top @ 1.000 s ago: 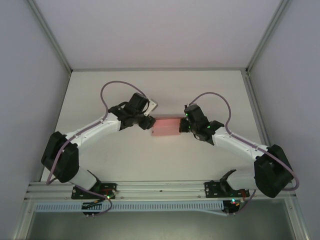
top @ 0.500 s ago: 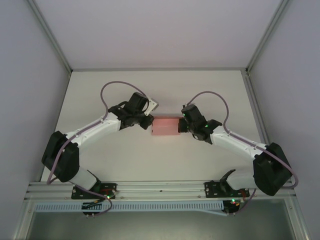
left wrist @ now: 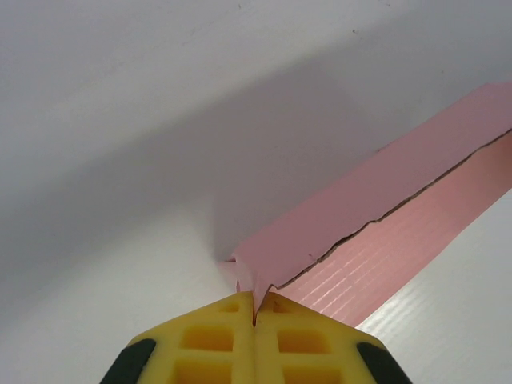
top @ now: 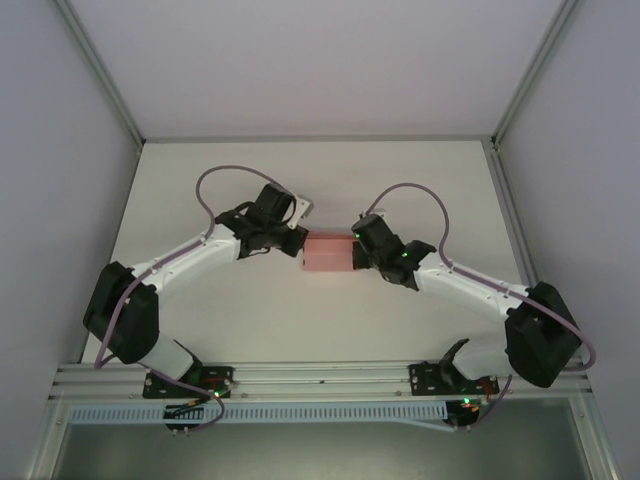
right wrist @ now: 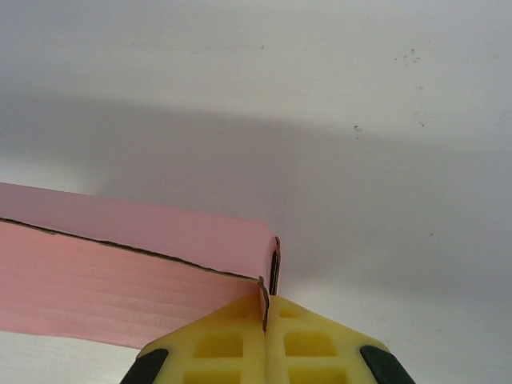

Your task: Assemble paper box

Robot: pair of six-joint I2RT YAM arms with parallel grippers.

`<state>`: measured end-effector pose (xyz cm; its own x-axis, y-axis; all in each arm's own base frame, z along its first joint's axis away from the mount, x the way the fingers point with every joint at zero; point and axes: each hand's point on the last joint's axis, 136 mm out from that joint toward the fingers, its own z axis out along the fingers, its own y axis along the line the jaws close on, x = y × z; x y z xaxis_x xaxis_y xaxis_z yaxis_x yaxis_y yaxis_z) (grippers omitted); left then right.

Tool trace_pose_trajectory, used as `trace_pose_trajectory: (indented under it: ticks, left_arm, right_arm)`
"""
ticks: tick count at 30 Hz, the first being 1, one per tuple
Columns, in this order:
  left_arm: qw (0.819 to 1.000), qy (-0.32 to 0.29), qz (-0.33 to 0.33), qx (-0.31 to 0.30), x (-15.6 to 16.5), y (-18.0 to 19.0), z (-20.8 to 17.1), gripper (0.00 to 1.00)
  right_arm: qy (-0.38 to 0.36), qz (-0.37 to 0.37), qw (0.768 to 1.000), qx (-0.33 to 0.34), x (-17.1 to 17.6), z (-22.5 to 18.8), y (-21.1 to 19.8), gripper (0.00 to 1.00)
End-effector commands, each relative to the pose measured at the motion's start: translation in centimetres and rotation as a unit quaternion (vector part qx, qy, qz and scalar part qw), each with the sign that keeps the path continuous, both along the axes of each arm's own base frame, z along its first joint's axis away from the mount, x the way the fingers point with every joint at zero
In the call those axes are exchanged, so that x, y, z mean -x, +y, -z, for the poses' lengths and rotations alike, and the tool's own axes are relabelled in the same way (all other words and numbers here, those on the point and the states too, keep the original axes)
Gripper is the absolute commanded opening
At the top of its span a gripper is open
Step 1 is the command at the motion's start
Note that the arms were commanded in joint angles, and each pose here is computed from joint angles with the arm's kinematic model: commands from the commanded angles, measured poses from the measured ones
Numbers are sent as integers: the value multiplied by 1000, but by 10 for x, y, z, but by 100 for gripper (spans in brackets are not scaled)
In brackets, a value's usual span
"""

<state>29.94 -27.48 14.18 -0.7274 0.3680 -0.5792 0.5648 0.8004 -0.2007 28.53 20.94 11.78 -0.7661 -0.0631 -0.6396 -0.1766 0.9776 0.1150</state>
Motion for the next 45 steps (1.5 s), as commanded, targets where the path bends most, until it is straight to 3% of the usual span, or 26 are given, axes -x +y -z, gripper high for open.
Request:
trace_pose_trajectory:
  ticks: [1, 3, 8, 12, 17, 23, 26, 32, 37, 39, 40, 43, 44, 45]
  left_arm:
    - [990, 106, -35, 85, 15, -16, -8, 0]
    - [981, 158, -43, 102, 22, -15, -4, 0]
    - [967, 211, -72, 124, 19, -8, -6, 0]
    - [965, 212, -84, 128, 10, -5, -15, 0]
    - [962, 231, -94, 114, 18, 1, 11, 0]
    - [959, 220, -136, 114, 24, 12, 43, 0]
    - [966, 207, -127, 93, 34, 13, 51, 0]
    - [990, 120, -68, 31, 58, 8, 66, 0]
    - [992, 97, -81, 23, 66, 13, 82, 0]
    - [994, 81, -76, 16, 66, 12, 82, 0]
    - [994, 76, -71, 15, 67, 10, 80, 0]
    - [995, 72, -71, 11, 65, 5, 80, 0]
    - [995, 72, -75, 6, 64, 6, 81, 0]
    - [995, 73, -75, 4, 64, 6, 81, 0]
  right_arm:
    - [80, 8, 991, 106, 36, 42, -31, 0]
    - [79, 6, 991, 111, 39, 43, -27, 0]
    - [77, -2, 991, 105, 43, 48, -12, 0]
    - [76, -3, 992, 103, 45, 49, -7, 0]
    - [67, 1, 993, 94, 44, 47, -7, 0]
    - [65, 1, 994, 83, 44, 48, -4, 0]
    - [64, 0, 994, 84, 43, 48, -3, 0]
    - [19, -6, 997, 72, 40, 52, -5, 0]
    - [-26, -44, 998, 48, 40, 44, 0, 1]
    - [-42, -47, 997, 35, 39, 35, 2, 7]
    - [-48, -53, 997, 23, 39, 30, 5, 16]
    - [-62, -48, 997, -16, 40, 14, 9, 23]
    - [-64, -48, 996, -25, 40, 8, 10, 31]
    - [-68, -47, 996, -34, 40, 1, 11, 45]
